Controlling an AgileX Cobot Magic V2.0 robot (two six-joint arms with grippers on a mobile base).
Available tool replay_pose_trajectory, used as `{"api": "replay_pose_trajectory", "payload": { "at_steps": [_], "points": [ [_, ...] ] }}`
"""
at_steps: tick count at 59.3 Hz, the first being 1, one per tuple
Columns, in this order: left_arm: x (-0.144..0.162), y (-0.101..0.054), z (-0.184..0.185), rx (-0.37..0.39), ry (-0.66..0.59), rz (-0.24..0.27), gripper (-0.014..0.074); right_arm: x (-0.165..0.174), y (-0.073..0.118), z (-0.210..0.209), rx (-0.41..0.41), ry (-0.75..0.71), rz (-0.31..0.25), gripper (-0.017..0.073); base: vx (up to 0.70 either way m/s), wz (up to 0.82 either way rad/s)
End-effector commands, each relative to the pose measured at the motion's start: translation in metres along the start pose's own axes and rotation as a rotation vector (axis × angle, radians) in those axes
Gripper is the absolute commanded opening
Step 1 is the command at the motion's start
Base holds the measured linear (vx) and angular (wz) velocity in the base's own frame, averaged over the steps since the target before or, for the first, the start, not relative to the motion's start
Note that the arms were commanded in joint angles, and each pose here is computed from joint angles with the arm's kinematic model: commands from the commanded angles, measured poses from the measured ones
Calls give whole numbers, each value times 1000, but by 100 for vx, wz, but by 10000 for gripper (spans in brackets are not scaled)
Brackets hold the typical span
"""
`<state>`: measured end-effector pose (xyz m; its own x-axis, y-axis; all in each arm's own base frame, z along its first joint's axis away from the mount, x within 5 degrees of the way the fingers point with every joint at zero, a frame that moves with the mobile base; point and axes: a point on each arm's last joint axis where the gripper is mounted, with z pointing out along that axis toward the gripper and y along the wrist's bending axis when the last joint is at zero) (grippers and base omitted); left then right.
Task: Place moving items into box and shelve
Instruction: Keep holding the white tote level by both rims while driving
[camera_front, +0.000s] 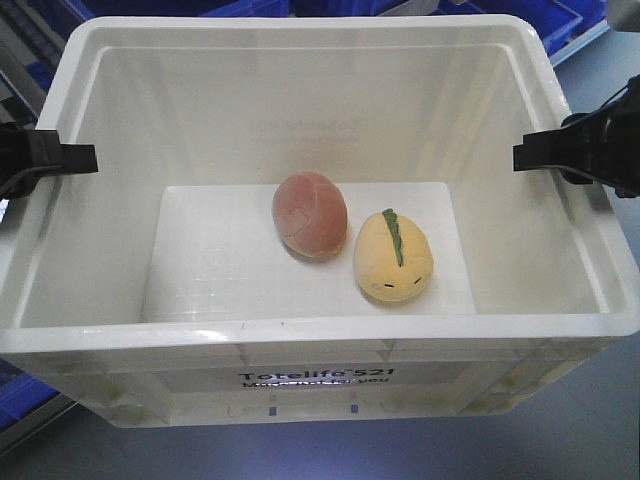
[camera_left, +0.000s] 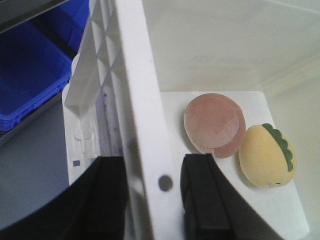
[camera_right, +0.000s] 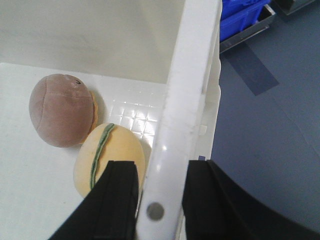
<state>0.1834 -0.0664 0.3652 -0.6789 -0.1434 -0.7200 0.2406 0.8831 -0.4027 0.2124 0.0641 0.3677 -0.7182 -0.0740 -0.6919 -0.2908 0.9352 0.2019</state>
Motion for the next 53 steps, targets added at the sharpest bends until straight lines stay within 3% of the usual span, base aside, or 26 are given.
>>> {"api": "replay_pose_trajectory", "payload": {
  "at_steps": [1,53],
  "points": [
    [-20,-14,-18,78,-185,-27,-3,-20,9,-20,-52,-187,20,-4,12,48],
    [-20,-14,-18,78,-185,-27,-3,-20,9,-20,-52,-187,20,-4,12,46]
  ]
}}
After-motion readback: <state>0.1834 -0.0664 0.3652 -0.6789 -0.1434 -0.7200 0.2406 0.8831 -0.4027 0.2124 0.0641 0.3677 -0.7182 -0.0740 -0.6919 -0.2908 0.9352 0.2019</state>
